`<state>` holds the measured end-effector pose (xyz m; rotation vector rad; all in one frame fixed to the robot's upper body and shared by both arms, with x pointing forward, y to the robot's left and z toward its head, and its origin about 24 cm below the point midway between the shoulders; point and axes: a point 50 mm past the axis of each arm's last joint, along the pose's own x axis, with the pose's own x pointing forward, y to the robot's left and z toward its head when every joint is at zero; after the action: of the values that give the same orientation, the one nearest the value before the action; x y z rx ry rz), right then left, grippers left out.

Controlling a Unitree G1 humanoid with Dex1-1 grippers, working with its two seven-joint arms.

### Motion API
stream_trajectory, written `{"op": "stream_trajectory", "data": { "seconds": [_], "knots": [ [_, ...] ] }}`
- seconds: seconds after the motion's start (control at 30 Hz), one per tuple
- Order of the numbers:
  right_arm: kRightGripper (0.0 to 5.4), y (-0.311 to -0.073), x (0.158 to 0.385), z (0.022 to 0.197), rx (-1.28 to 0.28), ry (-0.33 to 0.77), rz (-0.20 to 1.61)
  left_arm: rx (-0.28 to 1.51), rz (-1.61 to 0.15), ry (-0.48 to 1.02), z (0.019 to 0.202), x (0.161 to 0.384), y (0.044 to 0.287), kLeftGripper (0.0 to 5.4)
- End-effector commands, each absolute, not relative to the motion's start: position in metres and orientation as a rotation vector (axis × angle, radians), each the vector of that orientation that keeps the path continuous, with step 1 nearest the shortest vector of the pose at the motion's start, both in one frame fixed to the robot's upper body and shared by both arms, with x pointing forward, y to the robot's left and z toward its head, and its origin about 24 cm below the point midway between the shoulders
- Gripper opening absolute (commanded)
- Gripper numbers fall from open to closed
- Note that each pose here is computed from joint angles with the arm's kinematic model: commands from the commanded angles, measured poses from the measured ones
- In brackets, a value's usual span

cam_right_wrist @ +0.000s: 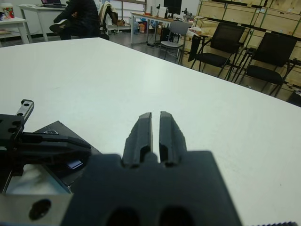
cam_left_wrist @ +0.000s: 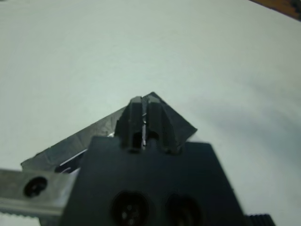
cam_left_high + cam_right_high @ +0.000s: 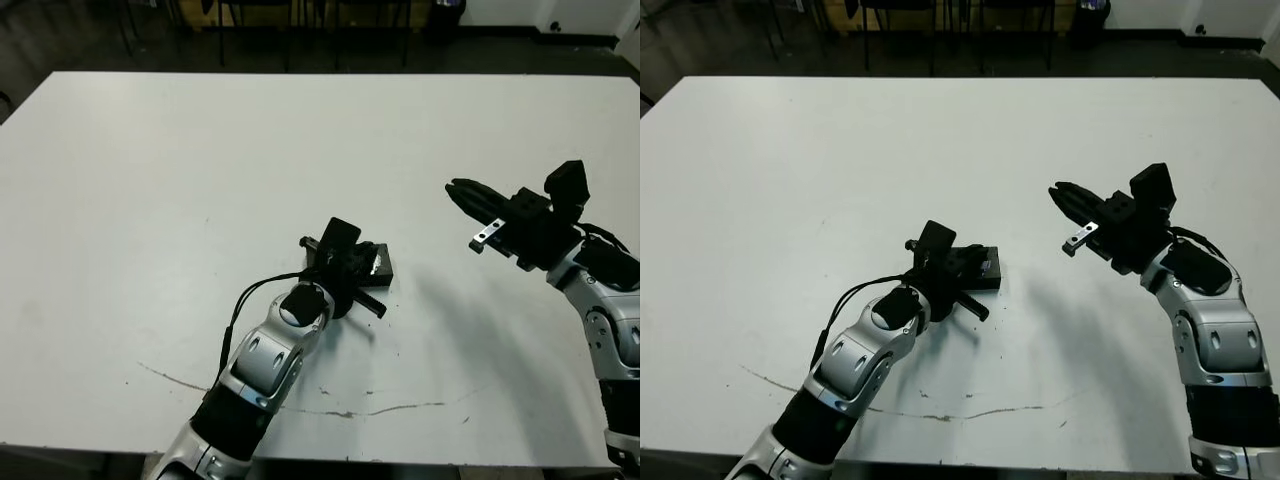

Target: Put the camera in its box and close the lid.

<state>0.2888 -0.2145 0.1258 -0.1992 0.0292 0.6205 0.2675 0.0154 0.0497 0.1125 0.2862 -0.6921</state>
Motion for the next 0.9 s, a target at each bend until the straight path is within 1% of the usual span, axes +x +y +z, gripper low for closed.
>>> {"op": "stream_trajectory", "data": {
  "seconds": [0.03,0.23,0.33,0.43,0.57,0.67,0.8,0.9],
  "knots": [
    [0.00,-0.213,0.284,0.120,-0.182,0.038,0.602,0.141,-0.676,0.556,-0.004,0.247,0.043,0.01],
    [0.00,-0.210,0.276,0.124,-0.154,-0.015,0.610,-0.025,-0.573,0.430,0.028,0.252,0.080,0.01],
    [0.00,-0.207,0.272,0.123,-0.145,-0.033,0.610,-0.106,-0.502,0.327,0.051,0.254,0.104,0.01],
    [0.00,-0.204,0.268,0.122,-0.125,-0.040,0.614,-0.137,-0.453,0.201,0.075,0.252,0.130,0.01],
    [0.00,-0.198,0.263,0.123,-0.133,-0.055,0.600,-0.130,-0.413,0.030,0.106,0.241,0.156,0.01],
    [0.00,-0.194,0.259,0.124,-0.152,-0.068,0.569,-0.136,-0.388,-0.072,0.121,0.234,0.167,0.01],
    [0.00,-0.191,0.257,0.123,-0.160,-0.072,0.516,-0.072,-0.342,-0.240,0.138,0.228,0.178,0.01],
    [0.00,-0.190,0.258,0.119,-0.155,-0.073,0.481,0.008,-0.229,-0.344,0.141,0.226,0.185,0.01]
  ]
}}
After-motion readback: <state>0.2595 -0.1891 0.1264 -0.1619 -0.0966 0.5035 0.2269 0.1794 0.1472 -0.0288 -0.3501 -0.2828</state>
